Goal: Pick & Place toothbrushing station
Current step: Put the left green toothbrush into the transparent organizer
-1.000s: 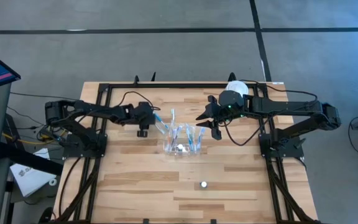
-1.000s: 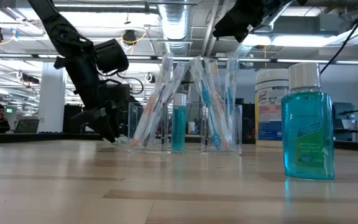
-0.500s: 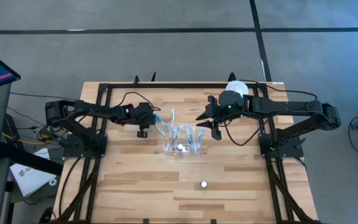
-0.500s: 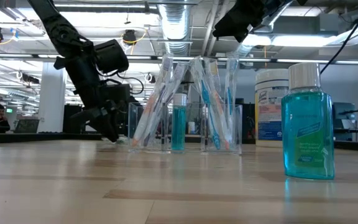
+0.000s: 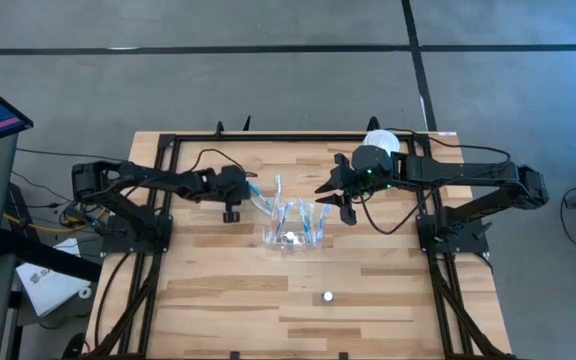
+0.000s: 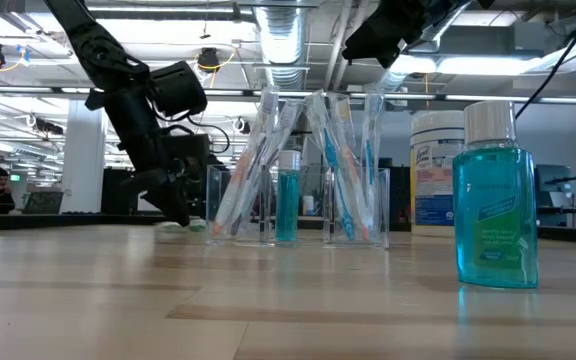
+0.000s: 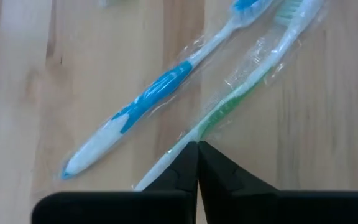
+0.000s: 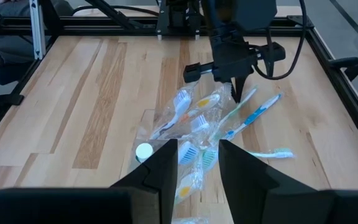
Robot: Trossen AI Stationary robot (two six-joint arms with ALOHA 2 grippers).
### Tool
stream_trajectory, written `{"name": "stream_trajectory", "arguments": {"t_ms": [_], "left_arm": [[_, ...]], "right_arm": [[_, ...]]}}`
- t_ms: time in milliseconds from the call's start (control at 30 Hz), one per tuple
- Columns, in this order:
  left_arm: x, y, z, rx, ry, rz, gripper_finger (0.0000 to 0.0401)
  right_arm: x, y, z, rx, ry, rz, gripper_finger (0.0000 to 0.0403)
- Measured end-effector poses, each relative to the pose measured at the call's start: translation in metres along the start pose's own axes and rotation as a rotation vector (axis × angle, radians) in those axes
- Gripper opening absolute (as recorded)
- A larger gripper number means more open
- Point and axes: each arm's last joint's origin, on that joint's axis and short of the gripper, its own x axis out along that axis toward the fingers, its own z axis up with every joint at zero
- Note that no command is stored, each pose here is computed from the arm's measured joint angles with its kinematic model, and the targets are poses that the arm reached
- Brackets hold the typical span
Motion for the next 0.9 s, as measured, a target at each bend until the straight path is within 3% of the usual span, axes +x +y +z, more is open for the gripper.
{"name": "stream_trajectory", "arguments": {"t_ms": [400,767,900], "left_arm": [[-0.001,-0.003,0.001,-0.088,-0.003,-0.020,0.0000],[-0.026,0.002,0.007,-0.210,-0.097,0.004,0.0000],[-0.028,0.001,0.007,-0.168,-0.099,-0.011,0.0000]], "right_arm": [[0.000,0.000,0.000,0.000,0.000,0.000,0.0107],[0.000,0.001,-0.001,0.000,0.012,0.005,0.0107],[0.000,0.002,-0.001,-0.001,0.016,0.008,0.0107]]}}
